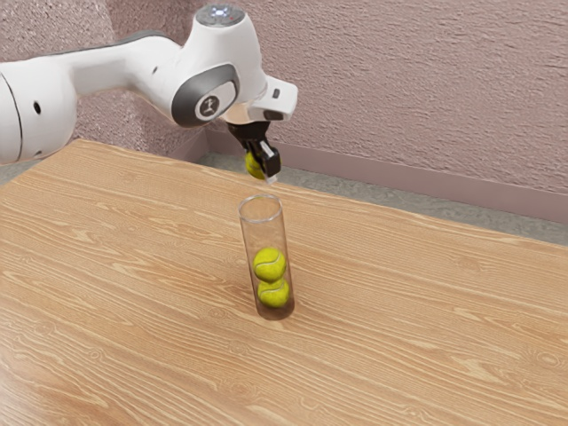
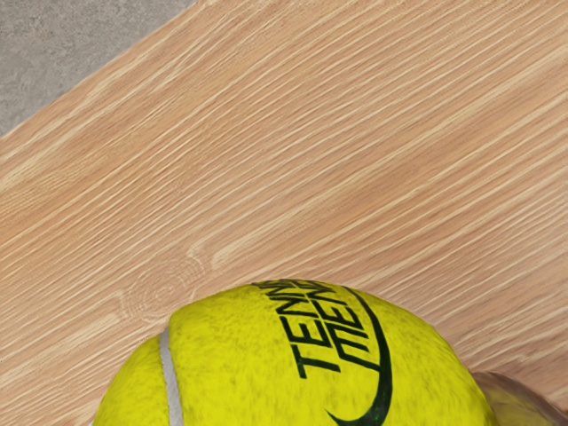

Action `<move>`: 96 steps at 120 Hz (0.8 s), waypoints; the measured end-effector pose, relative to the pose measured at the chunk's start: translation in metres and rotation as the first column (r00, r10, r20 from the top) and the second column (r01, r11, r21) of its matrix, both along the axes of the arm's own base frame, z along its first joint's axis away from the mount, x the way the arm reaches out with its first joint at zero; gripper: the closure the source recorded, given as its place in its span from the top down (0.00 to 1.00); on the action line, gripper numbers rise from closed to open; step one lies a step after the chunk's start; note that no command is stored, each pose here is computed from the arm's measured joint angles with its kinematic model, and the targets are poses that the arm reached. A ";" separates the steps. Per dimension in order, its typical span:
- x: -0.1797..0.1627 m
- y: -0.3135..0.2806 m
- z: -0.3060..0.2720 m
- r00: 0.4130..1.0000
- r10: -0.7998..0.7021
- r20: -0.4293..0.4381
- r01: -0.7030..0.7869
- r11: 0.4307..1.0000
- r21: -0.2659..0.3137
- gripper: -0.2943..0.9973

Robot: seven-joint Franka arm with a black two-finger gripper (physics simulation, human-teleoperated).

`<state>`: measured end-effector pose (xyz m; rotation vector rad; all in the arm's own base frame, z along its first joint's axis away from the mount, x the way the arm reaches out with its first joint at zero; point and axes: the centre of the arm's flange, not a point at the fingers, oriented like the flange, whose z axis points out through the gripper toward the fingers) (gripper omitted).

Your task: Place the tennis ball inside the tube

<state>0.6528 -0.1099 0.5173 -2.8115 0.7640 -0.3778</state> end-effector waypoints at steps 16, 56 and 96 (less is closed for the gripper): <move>-0.005 -0.024 0.007 1.000 -0.019 0.025 0.018 1.000 0.011 0.53; -0.038 -0.043 0.015 0.996 0.075 -0.050 -0.074 0.997 0.022 0.52; -0.047 -0.025 0.000 0.967 0.205 -0.150 -0.205 0.979 0.012 0.63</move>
